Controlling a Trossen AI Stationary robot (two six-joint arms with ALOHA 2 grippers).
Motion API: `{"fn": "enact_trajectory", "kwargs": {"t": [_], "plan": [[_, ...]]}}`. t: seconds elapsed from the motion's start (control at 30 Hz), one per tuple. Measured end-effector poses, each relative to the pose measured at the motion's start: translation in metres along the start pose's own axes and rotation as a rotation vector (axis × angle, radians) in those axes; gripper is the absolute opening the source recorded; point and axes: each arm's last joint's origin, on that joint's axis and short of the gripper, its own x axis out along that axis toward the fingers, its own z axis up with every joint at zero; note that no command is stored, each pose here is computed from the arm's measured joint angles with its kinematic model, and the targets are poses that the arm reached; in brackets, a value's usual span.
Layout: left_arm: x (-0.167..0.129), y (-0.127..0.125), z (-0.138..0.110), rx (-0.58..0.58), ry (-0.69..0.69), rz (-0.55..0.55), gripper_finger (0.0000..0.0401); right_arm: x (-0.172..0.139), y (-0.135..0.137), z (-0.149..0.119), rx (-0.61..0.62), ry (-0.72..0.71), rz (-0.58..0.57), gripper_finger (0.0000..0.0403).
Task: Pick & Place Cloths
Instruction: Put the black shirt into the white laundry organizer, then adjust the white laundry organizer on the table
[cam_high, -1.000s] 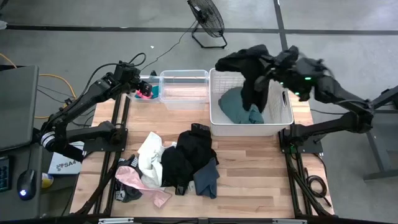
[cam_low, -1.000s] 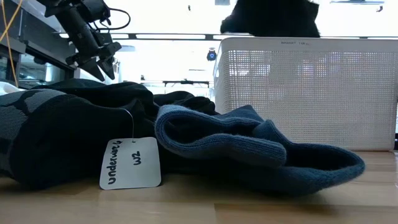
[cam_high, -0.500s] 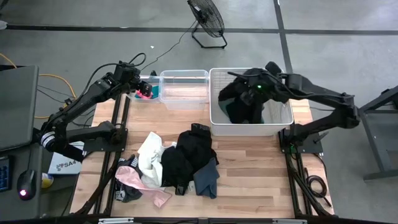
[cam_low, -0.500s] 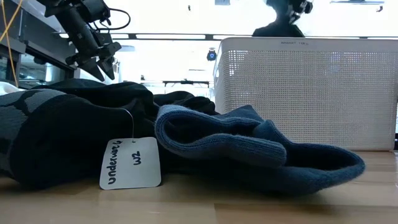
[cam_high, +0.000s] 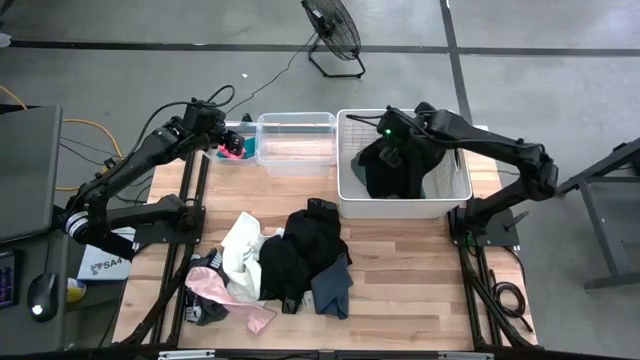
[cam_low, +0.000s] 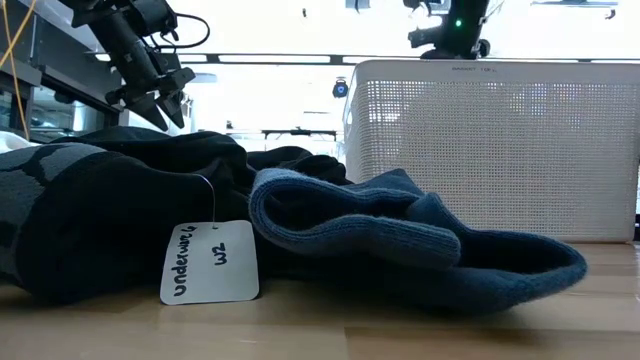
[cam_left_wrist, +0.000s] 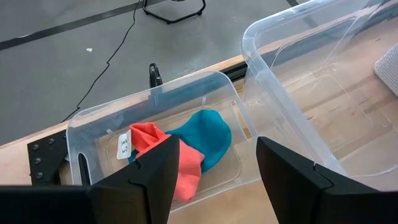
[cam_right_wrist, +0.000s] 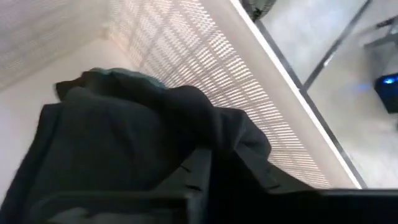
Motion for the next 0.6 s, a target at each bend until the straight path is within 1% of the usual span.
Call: {"fn": "enact_trajectory", "kwargs": {"t": [0.1, 0.17, 0.23, 0.37, 0.43, 0.5, 0.6], "plan": [[0.000, 0.000, 0.000, 0.000, 0.003, 0.001, 0.0206, 0.002, -0.003, 0.001, 0.011, -0.003, -0.044, 0.0095], [0.000, 0.000, -0.001, 0.001, 0.006, 0.001, 0.0206, -0.001, -0.007, 0.000, 0.022, -0.012, -0.049, 0.0129], [0.000, 0.000, -0.001, 0.002, 0.011, 0.002, 0.0206, -0.008, -0.011, -0.003, 0.053, -0.031, -0.031, 0.0165], [0.000, 0.000, -0.002, 0.003, 0.016, 0.003, 0.0206, -0.024, -0.019, -0.010, 0.102, -0.078, 0.046, 0.0234], [0.000, 0.000, -0.002, 0.003, 0.017, 0.002, 0.0206, -0.033, -0.023, -0.015, 0.114, -0.098, 0.104, 0.0264], [0.000, 0.000, -0.002, 0.005, 0.027, -0.024, 0.0206, -0.042, -0.028, -0.020, 0.139, -0.115, 0.203, 0.0286], [-0.002, -0.003, -0.003, 0.054, 0.037, -0.133, 0.0206, -0.058, -0.033, -0.029, 0.180, -0.141, 0.379, 0.0308]]}}
